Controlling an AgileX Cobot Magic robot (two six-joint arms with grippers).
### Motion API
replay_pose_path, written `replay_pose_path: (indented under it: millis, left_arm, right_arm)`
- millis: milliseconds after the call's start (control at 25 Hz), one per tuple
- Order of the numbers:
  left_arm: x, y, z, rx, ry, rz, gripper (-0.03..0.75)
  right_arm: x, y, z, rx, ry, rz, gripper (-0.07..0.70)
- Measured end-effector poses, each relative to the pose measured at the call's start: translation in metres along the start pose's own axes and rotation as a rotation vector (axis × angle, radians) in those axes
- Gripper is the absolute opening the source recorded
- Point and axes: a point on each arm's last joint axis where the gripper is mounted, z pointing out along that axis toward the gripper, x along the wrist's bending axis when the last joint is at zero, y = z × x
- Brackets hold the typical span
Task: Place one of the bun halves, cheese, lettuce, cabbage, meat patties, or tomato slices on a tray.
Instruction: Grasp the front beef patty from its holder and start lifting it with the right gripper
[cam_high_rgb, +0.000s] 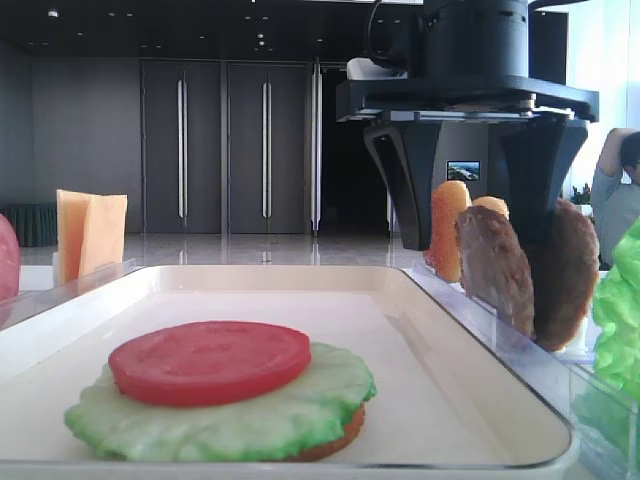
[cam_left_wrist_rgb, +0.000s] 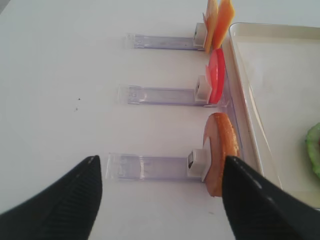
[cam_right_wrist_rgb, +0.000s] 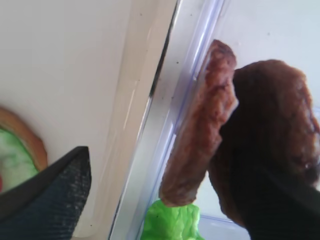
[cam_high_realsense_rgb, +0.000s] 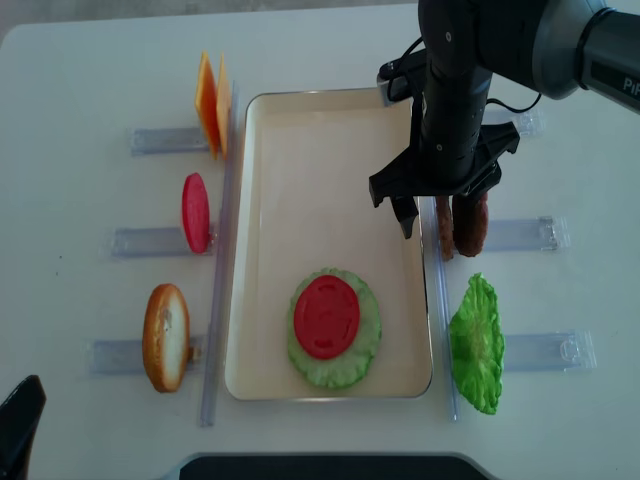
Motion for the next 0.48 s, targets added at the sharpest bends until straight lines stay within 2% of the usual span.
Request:
replay_pose_path:
  millis: [160, 360, 480]
  left_arm:
    - [0.0, 0.0, 0.0, 0.0, 0.0, 0.0, 0.573]
    - [0.0, 0.0, 0.0, 0.0, 0.0, 0.0, 0.573]
    - [0.0, 0.0, 0.0, 0.0, 0.0, 0.0, 0.573]
  right_arm:
    - [0.0, -0.0001, 0.0, 0.001, 0.0, -0.006, 0.537]
    - [-0.0001, -0.0002, 0.0, 0.002, -0.001, -0.004, 0.464]
    - [-0.0015, -0.0001, 0.0, 0.005, -0.001, 0.006, 0.449]
